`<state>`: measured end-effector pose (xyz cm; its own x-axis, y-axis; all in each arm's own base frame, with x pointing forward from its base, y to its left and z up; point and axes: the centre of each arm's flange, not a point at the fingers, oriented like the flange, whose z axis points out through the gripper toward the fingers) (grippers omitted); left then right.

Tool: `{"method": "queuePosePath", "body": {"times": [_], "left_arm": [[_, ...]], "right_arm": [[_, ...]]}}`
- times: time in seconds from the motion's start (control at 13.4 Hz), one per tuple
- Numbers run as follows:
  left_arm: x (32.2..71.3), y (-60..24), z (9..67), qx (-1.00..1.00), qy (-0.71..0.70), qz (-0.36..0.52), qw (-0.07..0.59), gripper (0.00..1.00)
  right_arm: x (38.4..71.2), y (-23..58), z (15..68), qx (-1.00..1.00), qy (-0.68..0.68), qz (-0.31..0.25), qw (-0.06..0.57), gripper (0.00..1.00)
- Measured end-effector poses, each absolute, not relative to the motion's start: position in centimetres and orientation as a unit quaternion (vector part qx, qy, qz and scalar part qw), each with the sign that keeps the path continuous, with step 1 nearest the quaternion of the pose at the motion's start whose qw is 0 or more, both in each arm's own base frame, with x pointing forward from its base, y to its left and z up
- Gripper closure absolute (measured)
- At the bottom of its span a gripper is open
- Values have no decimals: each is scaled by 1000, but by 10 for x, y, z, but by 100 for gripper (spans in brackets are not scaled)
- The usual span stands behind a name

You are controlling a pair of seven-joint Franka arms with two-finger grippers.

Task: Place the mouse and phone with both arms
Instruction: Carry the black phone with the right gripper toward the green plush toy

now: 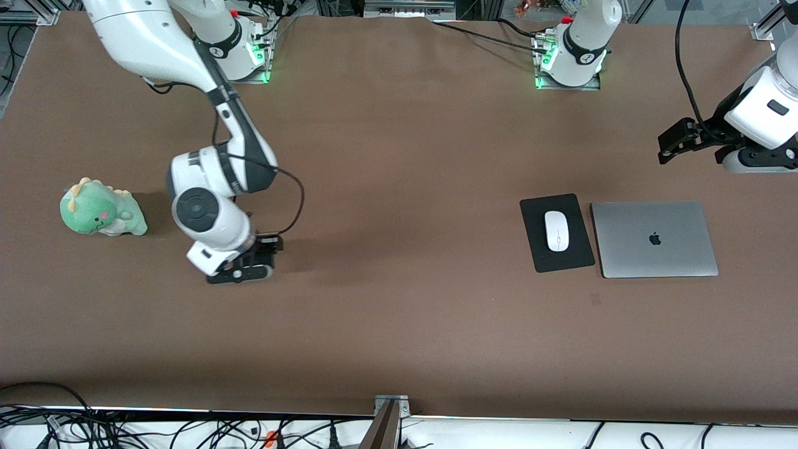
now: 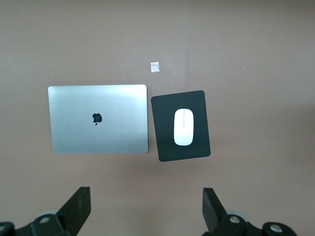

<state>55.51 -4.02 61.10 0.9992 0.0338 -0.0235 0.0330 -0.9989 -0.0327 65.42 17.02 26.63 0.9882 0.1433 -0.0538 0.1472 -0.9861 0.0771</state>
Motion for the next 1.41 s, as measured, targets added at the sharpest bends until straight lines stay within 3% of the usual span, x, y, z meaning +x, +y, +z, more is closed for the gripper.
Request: {"method": "queuePosePath", "body": {"times": [0.22, 0.45, 0.89, 1.41], "left_arm": [[556, -33, 610, -999, -25, 12, 16, 0], [558, -25, 608, -999, -32, 14, 16, 0], [560, -26, 607, -999, -35, 15, 15, 0], [562, -26, 604, -999, -36, 18, 15, 0]], "right_arm": [[661, 83, 252, 998, 57, -25, 22, 19], [636, 17, 224, 999, 30, 1, 14, 19], [590, -33, 187, 999, 17, 34, 12, 19], [575, -62, 175, 999, 28, 31, 13, 19]]}}
